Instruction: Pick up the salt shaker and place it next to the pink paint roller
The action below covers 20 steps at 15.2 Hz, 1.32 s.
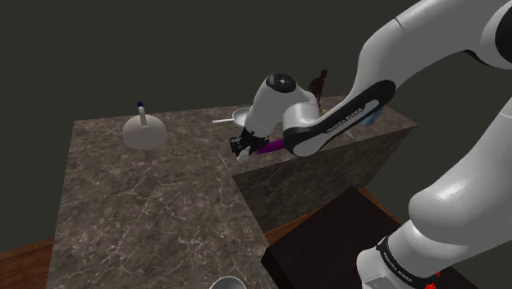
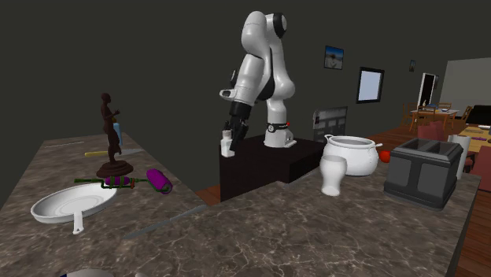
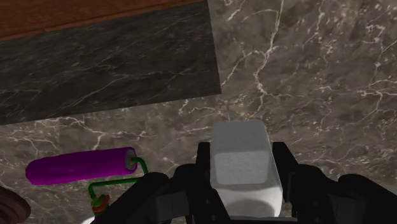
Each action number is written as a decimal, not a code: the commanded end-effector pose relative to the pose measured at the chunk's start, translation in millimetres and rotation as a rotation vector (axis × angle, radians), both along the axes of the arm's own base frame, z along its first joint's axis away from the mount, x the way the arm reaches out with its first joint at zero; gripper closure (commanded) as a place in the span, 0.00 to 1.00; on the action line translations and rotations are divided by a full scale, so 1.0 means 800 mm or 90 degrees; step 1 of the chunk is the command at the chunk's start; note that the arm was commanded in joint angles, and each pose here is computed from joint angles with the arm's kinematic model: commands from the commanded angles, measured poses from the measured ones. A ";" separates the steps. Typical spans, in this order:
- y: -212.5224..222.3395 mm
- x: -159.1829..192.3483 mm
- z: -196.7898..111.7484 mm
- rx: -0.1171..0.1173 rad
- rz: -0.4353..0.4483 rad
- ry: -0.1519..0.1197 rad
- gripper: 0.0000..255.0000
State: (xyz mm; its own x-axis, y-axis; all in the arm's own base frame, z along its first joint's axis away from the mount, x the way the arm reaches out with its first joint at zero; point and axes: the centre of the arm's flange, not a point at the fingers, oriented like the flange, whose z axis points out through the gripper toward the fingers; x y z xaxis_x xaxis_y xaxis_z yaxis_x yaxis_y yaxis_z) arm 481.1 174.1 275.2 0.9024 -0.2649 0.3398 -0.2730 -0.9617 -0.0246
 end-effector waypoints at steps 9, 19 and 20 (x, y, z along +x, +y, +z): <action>-0.163 0.031 0.002 -0.001 0.002 -0.001 1.00; -0.325 0.062 0.002 -0.001 0.002 -0.001 1.00; -0.341 0.066 0.002 -0.001 0.002 -0.001 1.00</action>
